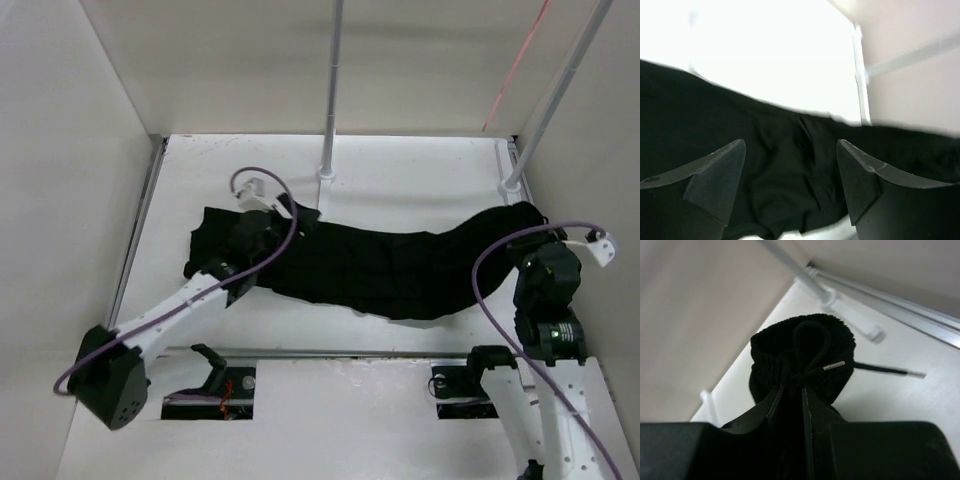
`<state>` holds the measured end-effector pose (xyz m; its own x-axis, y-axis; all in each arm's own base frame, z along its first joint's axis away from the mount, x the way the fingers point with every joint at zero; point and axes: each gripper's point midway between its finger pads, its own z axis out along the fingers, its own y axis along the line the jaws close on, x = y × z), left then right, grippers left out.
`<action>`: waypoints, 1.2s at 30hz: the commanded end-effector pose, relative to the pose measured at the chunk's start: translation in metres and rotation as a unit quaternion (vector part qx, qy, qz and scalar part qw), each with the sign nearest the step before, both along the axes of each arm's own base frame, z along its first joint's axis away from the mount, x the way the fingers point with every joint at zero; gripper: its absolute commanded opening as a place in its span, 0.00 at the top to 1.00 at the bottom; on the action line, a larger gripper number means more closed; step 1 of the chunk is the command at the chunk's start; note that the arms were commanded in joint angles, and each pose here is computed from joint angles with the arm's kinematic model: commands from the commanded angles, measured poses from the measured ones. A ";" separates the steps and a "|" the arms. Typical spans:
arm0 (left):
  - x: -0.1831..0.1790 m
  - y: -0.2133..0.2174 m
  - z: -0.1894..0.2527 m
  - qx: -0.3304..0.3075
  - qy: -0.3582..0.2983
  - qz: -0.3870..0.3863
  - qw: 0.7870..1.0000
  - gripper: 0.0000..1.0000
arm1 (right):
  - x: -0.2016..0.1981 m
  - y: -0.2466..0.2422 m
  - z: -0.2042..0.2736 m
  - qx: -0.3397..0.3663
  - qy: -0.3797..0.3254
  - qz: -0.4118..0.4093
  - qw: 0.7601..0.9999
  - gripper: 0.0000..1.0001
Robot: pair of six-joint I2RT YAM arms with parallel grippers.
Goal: Place the trousers on the hanger
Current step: Fold the trousers
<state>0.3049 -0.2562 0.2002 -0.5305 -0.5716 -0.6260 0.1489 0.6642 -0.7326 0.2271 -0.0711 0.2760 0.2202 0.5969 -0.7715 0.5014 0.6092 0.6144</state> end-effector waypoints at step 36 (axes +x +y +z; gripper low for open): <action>-0.068 0.293 0.239 -0.039 -0.179 0.411 0.893 0.24 | 0.098 0.678 0.101 0.053 -0.068 0.599 0.796 0.69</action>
<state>0.2480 0.0325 0.4156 0.2618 -0.7472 -0.6109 -0.1538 0.5926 -0.7907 0.3610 0.5766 0.3479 -0.4031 0.4317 -0.8070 -0.4151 0.6996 0.5816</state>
